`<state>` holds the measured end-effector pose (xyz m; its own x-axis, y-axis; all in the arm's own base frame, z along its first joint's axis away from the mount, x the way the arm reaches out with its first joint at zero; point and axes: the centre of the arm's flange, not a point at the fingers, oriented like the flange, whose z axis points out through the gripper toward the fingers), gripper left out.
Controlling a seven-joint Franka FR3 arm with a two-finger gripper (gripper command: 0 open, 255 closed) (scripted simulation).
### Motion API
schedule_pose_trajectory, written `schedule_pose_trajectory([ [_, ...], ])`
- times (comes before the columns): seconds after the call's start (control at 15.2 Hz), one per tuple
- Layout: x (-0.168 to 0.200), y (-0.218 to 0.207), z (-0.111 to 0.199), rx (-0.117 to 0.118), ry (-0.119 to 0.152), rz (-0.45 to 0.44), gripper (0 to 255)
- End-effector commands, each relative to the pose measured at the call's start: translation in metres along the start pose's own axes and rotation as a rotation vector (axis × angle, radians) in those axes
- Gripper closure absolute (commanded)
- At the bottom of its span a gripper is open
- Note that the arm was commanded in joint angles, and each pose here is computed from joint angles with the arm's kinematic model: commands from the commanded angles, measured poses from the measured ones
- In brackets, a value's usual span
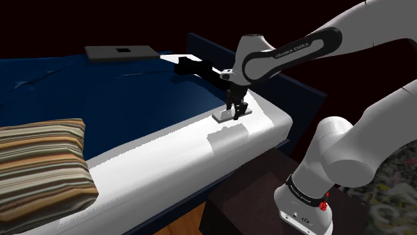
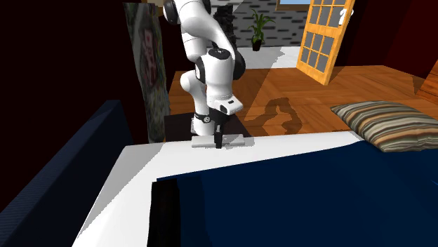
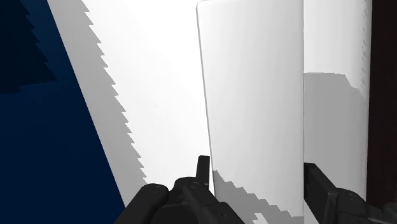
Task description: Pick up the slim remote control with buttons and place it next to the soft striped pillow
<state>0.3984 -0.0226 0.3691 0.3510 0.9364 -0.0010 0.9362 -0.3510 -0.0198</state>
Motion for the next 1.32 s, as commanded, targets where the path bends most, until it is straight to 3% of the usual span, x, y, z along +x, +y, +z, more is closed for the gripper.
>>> schedule_pose_trajectory([
  [0.0,0.0,-0.001,-0.01,0.0,0.0,0.0,255],
  [1.25,0.0,-0.003,-0.111,0.0,0.0,0.0,255],
])
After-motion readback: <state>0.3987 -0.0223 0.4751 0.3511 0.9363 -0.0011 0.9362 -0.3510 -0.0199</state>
